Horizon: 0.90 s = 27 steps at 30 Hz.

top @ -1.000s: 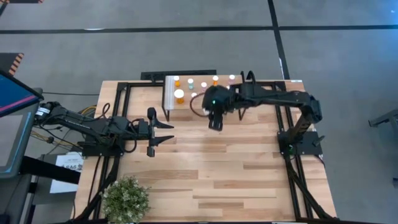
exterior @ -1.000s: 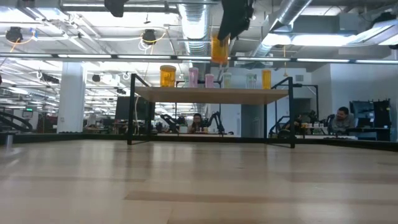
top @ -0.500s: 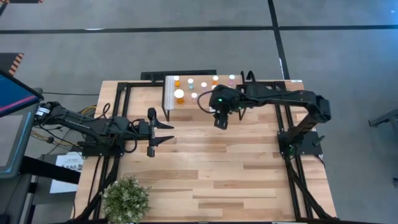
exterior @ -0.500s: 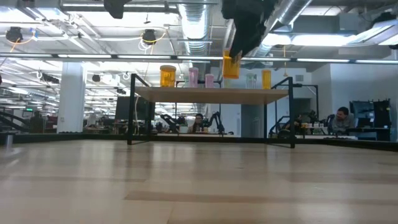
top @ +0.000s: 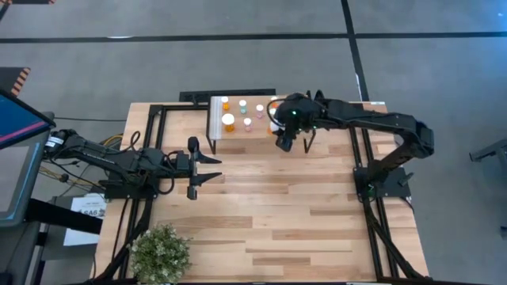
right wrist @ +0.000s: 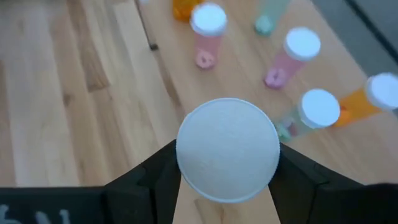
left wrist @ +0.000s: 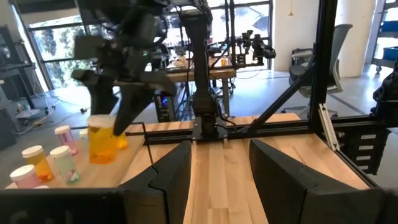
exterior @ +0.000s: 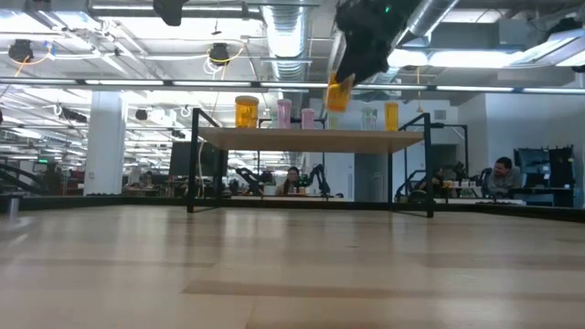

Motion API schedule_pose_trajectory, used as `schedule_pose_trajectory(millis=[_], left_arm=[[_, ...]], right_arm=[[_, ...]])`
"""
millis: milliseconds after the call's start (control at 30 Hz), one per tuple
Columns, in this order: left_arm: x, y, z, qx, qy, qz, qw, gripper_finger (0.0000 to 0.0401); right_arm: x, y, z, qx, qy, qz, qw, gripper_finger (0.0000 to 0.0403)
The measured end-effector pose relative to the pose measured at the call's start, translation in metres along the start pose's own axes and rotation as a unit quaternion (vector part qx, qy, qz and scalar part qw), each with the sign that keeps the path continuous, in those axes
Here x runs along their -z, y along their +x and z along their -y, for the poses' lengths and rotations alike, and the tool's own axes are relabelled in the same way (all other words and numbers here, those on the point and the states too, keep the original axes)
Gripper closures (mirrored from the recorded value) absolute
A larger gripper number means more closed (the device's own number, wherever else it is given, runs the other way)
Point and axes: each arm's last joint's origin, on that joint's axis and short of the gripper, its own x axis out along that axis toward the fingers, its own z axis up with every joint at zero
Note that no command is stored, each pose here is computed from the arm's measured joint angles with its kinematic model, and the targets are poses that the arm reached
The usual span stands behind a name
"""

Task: Pick and place medicine bottles onto shelf by color
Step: Put the big orange pill bottle on the shelf

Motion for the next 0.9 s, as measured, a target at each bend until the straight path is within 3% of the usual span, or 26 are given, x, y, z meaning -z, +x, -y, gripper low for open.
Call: schedule_pose_trajectory(millis=[400, 900], left_arm=[[0.001, 0.0, 0.0, 0.001, 0.005, -0.006, 1.0, 0.0248], [0.001, 0.0, 0.0, 0.0, 0.005, -0.005, 1.0, 0.0248]], right_arm=[[0.004, 0.041, 0.022, 0.002, 0.019, -0.043, 0.999, 0.0184], [0.0, 0.042, 0.026, -0.015, 0.027, -0.023, 0.999, 0.0172]])
